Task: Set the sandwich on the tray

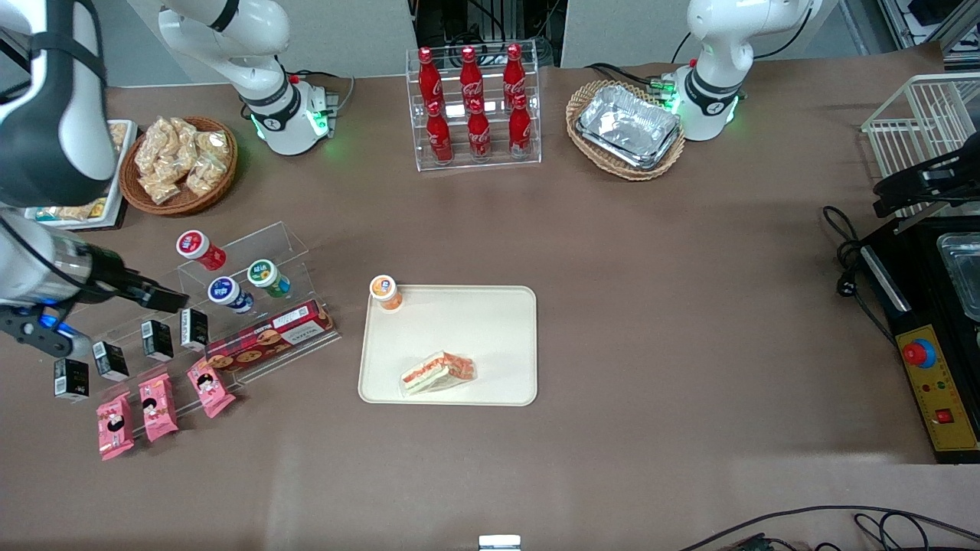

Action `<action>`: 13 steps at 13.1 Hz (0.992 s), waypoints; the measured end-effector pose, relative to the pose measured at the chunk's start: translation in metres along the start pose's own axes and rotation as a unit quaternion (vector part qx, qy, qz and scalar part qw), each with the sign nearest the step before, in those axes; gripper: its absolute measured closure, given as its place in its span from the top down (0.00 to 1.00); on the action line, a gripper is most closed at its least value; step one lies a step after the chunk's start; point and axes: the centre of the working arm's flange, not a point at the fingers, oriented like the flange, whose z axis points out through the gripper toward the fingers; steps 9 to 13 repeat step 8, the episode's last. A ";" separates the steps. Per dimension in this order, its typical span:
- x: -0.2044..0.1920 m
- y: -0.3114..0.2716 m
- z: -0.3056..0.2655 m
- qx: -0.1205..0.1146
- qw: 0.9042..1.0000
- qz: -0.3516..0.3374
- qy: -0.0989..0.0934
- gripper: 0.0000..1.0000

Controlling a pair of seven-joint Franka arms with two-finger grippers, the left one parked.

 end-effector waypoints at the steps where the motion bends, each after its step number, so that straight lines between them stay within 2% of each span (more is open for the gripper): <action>1: -0.001 0.011 -0.003 0.001 1.000 -0.028 0.002 1.00; 3: -0.007 0.034 -0.011 0.007 0.997 -0.076 0.016 1.00; 7: -0.031 0.070 -0.013 0.017 0.988 -0.130 0.077 1.00; 8: -0.041 0.075 -0.011 0.016 0.988 -0.130 0.078 1.00; 13: -0.041 0.075 -0.011 0.016 0.988 -0.130 0.078 1.00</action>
